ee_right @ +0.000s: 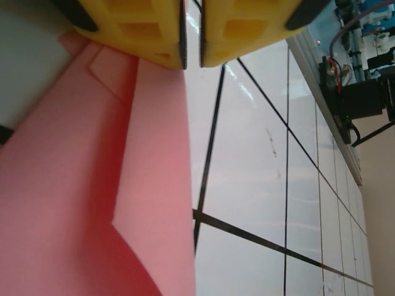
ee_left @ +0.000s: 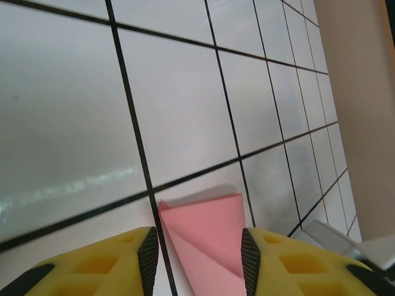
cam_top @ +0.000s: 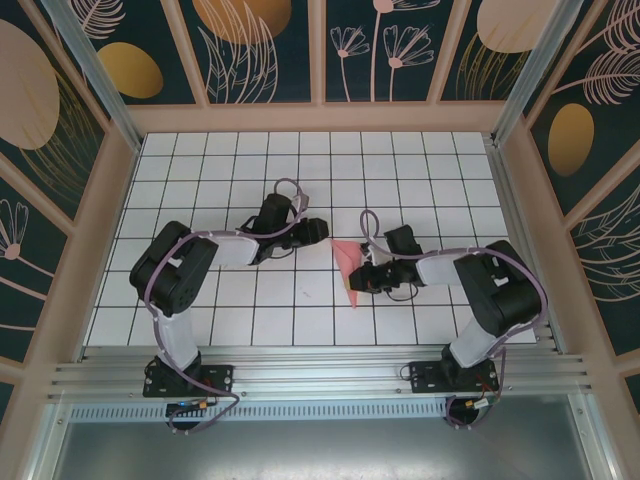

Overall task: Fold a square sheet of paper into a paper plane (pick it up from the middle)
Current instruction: Fold the wing for the fifth time at the center of the table.

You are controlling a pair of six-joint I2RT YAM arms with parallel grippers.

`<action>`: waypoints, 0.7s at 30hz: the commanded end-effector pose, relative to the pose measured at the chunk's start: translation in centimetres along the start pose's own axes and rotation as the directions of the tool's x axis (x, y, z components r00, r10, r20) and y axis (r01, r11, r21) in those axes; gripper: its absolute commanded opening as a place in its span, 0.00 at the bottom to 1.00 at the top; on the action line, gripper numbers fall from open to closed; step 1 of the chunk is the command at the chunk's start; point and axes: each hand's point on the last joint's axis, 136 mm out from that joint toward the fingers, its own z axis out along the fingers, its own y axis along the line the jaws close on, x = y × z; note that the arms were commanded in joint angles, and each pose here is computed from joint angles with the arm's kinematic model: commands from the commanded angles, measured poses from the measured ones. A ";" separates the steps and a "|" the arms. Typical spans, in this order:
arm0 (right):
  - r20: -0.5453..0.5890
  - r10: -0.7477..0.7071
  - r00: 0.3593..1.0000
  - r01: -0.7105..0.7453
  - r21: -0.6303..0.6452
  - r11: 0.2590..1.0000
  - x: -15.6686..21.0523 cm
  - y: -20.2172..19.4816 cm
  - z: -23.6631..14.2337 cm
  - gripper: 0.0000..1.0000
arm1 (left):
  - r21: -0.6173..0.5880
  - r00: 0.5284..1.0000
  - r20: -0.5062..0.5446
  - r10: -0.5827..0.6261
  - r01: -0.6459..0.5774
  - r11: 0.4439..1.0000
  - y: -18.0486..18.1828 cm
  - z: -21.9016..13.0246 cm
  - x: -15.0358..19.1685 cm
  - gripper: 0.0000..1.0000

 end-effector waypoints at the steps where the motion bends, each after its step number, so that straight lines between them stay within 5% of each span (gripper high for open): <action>1: 0.128 -0.104 0.986 0.104 0.006 0.995 -3.3 3.7 -2.3 0.30 | 0.047 0.999 -0.035 -0.033 0.034 0.998 -1.3 -0.5 1.6 0.44; 8: 0.352 -0.098 0.931 -0.005 0.280 0.960 -5.5 1.3 -7.3 0.38 | 0.003 0.998 -0.047 -0.047 0.047 0.999 -0.9 -0.6 3.2 0.48; 21: 0.466 -0.025 0.884 -0.138 0.311 0.940 -5.3 -1.2 -8.5 0.42 | -0.094 0.995 -0.095 -0.034 0.025 0.995 -0.4 -0.7 6.1 0.51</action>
